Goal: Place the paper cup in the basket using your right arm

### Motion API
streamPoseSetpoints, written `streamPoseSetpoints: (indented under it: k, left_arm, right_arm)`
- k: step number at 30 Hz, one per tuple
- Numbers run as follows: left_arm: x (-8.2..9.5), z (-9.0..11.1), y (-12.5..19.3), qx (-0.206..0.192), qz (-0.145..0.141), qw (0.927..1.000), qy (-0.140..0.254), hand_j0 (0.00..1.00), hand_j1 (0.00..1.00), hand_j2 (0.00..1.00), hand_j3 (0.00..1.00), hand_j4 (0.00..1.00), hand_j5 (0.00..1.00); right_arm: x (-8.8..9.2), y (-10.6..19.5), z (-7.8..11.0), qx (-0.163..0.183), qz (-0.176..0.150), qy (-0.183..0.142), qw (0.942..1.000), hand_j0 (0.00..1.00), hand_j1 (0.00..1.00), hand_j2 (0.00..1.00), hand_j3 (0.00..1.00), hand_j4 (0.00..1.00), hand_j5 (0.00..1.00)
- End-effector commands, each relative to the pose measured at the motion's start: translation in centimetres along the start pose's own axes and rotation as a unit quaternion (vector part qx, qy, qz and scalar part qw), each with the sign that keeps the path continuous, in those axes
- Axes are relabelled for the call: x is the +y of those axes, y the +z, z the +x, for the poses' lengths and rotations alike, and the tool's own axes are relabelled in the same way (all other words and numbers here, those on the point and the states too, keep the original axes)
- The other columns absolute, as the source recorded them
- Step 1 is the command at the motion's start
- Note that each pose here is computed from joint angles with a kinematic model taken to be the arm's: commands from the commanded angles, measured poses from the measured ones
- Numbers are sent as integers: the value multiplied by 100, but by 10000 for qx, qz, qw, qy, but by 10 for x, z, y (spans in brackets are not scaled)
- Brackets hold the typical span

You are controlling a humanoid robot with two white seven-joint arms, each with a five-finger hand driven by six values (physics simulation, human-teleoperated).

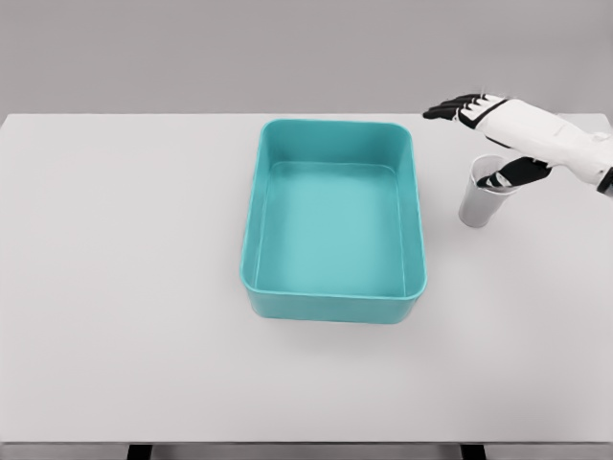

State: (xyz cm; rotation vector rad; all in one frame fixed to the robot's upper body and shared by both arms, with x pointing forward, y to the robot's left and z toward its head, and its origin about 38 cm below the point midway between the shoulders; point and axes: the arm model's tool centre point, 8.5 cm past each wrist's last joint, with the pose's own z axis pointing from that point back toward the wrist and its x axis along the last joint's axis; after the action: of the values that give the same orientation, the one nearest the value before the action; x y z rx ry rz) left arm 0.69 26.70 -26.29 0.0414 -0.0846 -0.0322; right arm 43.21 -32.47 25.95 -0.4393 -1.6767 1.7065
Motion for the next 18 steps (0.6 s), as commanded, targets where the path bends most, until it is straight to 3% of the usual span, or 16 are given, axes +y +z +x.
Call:
streamPoseSetpoints:
  k: [1, 3, 7, 8, 9, 11, 13, 15, 16, 18]
  left_arm:
    - [0, 0, 0, -5, 0, 10000, 3, 100, 100, 100, 100, 100, 100]
    - [0, 0, 0, -4, -1, 10000, -4, 100, 100, 100, 100, 100, 100]
    - [0, 0, 0, 3, 0, 10000, 4, 100, 100, 100, 100, 100, 100]
    - [0, 0, 0, 3, 0, 10000, 4, 100, 100, 100, 100, 100, 100]
    - [0, 0, 0, 3, -1, 10000, -4, 100, 100, 100, 100, 100, 100]
    - [0, 0, 0, 3, 0, 10000, 4, 100, 100, 100, 100, 100, 100]
    - [0, 0, 0, 3, 0, 10000, 4, 100, 100, 100, 100, 100, 100]
    - [0, 0, 0, 3, -1, 10000, -4, 100, 100, 100, 100, 100, 100]
    - [0, 0, 0, -5, 0, 10000, 3, 100, 100, 100, 100, 100, 100]
    - [0, 0, 0, 3, 0, 10000, 4, 100, 100, 100, 100, 100, 100]
  right_arm:
    - [0, 1, -2, 19, -8, -22, 10000, 100, 100, 100, 100, 100, 100]
    - [-4, 3, -5, 66, -30, 2, 10000, 100, 100, 100, 100, 100, 100]
    - [-16, 7, 0, -190, -165, 169, 9995, 100, 100, 100, 100, 100, 100]
    - [-17, 9, -5, -103, -230, 60, 9997, 100, 100, 100, 100, 100, 100]
    - [-12, 11, -9, -48, -345, -350, 9988, 99, 99, 99, 99, 99, 99]
    - [0, 16, -15, -46, -619, -1340, 9890, 97, 97, 97, 97, 97, 97]
    - [2, 19, -24, 162, -692, -1652, 9837, 100, 100, 100, 100, 100, 100]
    - [-5, 26, -28, 15, -1041, -2228, 9693, 100, 100, 100, 100, 100, 100]
    - [-12, 39, -38, 110, -1176, -2448, 9624, 100, 100, 100, 100, 100, 100]
    - [8, 48, -48, 248, -1224, -2875, 9496, 100, 100, 100, 100, 100, 100]
